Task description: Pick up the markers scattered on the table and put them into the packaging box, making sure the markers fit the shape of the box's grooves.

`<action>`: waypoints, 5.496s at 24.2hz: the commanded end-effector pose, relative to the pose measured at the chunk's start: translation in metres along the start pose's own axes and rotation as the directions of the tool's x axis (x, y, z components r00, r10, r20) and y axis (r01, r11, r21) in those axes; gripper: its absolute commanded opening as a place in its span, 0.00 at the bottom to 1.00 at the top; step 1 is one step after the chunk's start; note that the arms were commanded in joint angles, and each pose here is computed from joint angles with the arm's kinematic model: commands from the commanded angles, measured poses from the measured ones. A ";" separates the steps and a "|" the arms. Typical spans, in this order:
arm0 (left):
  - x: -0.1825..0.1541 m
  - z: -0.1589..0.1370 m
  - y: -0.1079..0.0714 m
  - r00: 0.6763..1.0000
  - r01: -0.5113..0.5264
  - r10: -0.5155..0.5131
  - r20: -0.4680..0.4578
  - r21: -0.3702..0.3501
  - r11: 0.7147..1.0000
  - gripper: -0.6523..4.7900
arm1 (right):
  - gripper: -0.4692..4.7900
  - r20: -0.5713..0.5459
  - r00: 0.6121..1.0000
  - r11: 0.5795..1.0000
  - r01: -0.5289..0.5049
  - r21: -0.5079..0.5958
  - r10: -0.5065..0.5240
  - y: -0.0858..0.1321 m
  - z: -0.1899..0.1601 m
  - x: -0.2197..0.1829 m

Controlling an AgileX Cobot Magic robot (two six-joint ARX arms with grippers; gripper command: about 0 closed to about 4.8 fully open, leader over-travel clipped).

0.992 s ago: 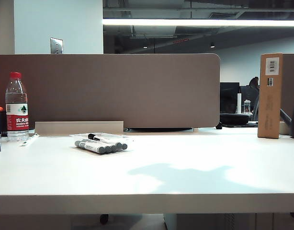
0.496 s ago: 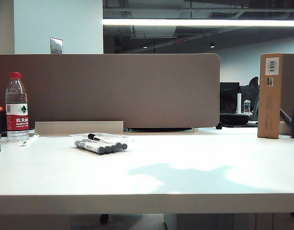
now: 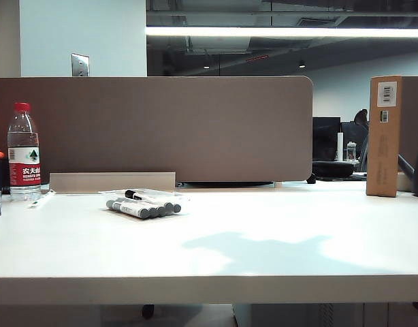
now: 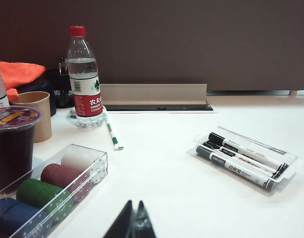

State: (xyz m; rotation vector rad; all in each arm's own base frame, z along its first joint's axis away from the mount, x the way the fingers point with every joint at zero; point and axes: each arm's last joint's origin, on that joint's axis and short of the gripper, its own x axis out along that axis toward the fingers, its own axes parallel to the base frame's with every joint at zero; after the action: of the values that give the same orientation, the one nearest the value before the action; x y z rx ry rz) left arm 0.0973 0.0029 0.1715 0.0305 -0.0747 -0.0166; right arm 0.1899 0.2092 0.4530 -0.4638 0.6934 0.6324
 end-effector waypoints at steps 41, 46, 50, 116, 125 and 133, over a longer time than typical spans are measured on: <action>0.000 0.002 0.000 1.000 0.003 -0.003 0.014 0.001 1.000 0.12 | 0.08 0.382 0.834 0.893 0.258 0.368 -0.398 -0.090 -0.041 -0.137; 0.000 0.002 0.000 1.000 0.003 -0.003 0.014 0.001 1.000 0.12 | 0.08 0.392 0.774 0.836 0.306 0.456 -0.497 -0.092 -0.085 -0.177; 0.000 0.002 0.000 1.000 0.003 -0.003 0.014 0.001 1.000 0.12 | 0.08 0.294 0.758 0.764 0.385 0.518 -0.582 -0.091 -0.121 -0.168; 0.000 0.002 0.000 1.000 0.003 -0.003 0.014 0.001 1.000 0.12 | 0.08 0.438 0.607 0.724 0.372 0.580 -0.663 -0.035 -0.360 0.071; 0.000 0.002 0.000 1.000 0.003 -0.003 0.014 0.001 1.000 0.12 | 0.08 0.459 0.584 0.724 0.373 0.581 -0.669 -0.035 -0.358 0.069; 0.000 0.002 0.000 1.000 0.003 -0.003 0.014 0.001 1.000 0.12 | 0.08 0.458 0.585 0.724 0.373 0.581 -0.669 -0.035 -0.358 0.069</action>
State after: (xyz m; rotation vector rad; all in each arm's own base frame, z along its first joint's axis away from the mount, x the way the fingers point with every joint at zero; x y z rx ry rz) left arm 0.0973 0.0030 0.1712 0.0303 -0.0709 -0.0162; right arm 0.0972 0.0012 0.1660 -0.0039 -0.0109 0.0114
